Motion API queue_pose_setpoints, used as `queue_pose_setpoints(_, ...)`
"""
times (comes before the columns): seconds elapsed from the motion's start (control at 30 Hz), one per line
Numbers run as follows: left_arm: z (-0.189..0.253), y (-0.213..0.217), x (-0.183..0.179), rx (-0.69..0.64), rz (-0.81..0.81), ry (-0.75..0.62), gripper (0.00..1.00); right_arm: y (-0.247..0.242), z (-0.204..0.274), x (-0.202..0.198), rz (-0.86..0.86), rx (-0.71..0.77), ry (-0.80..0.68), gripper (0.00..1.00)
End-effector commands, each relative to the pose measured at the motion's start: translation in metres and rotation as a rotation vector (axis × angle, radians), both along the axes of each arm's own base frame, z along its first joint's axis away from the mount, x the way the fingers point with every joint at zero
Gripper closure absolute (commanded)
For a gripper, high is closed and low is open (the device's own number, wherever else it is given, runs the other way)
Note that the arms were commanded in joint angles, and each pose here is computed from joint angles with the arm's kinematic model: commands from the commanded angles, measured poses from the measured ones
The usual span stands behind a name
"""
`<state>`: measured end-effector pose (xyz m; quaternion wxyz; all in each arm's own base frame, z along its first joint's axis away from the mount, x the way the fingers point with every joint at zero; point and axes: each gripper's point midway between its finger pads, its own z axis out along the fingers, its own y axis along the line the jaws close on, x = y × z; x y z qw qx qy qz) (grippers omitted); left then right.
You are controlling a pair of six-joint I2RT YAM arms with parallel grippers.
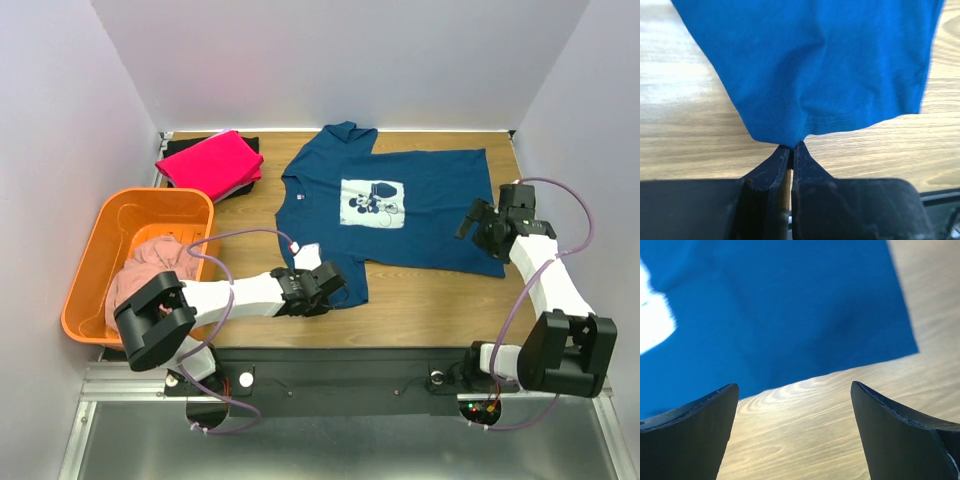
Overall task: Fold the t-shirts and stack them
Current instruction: Flatten the tshirt out
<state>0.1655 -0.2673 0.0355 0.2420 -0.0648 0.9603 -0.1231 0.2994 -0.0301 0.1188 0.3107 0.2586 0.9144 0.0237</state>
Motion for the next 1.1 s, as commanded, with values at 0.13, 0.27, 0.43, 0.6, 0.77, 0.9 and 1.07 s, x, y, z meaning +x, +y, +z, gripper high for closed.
queue_pose_setpoints(0.13,0.038,-0.008,0.015,-0.064,-0.071,-0.045,1.0,-0.045,-0.032,-0.005,-0.209,0.011,0.054,0.01)
queue_pose_setpoints(0.27,0.042,-0.005,0.017,-0.058,-0.089,-0.035,1.0,-0.059,-0.051,-0.013,-0.264,0.017,0.085,0.02)
queue_pose_setpoints(0.43,0.046,-0.003,0.02,-0.057,-0.107,-0.037,1.0,-0.08,-0.051,-0.009,-0.327,-0.013,0.08,0.03)
queue_pose_setpoints(0.6,0.047,-0.003,0.023,-0.049,-0.118,-0.039,1.0,-0.093,-0.054,-0.006,-0.377,-0.018,0.089,0.05)
queue_pose_setpoints(0.77,0.047,-0.002,0.026,-0.042,-0.125,-0.038,1.0,-0.1,-0.063,-0.012,-0.397,-0.036,0.119,0.05)
queue_pose_setpoints(0.9,0.046,-0.001,0.026,-0.042,-0.123,-0.037,1.0,-0.104,-0.067,-0.012,-0.414,-0.042,0.116,0.08)
queue_pose_setpoints(1.07,0.044,0.001,0.028,-0.046,-0.12,-0.033,1.0,-0.105,-0.075,-0.011,-0.426,-0.033,0.125,0.15)
